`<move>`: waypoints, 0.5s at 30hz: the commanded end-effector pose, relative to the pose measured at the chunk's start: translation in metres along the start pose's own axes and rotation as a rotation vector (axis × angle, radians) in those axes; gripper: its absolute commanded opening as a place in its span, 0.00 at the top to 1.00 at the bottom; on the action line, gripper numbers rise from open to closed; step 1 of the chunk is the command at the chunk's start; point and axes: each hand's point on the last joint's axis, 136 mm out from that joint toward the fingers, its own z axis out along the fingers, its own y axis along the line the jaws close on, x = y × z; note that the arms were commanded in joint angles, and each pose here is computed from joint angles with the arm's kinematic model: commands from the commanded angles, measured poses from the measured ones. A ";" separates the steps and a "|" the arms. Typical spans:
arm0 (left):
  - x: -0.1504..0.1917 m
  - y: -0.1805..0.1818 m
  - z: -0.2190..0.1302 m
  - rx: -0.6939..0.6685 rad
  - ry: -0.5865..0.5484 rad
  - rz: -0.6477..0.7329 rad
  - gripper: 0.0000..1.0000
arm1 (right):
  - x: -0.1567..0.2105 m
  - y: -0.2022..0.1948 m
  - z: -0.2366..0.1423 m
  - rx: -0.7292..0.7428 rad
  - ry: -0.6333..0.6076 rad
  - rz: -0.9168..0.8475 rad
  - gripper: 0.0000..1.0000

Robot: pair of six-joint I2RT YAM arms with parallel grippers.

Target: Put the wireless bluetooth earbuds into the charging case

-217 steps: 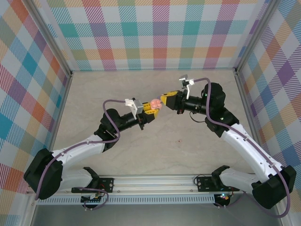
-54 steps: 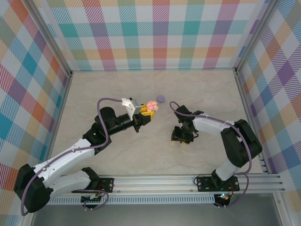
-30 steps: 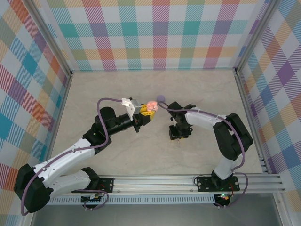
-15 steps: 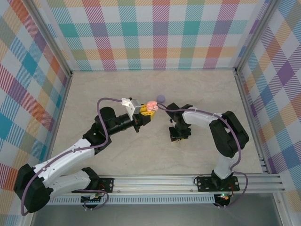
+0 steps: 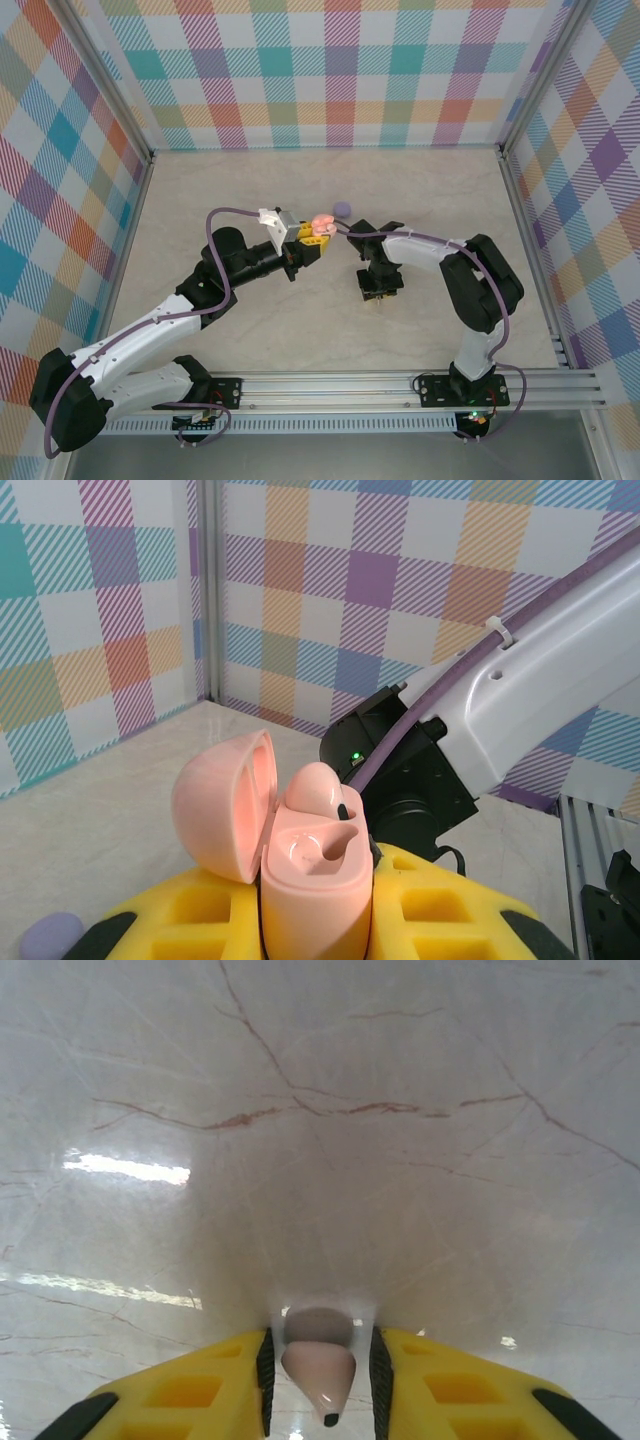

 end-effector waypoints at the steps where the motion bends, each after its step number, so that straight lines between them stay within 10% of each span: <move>1: -0.018 -0.007 -0.003 0.014 -0.054 0.018 0.84 | 0.001 0.005 0.012 0.002 0.027 0.013 0.70; 15: -0.017 -0.007 -0.005 0.007 -0.058 0.015 0.84 | -0.035 0.021 -0.010 -0.027 -0.078 -0.039 0.77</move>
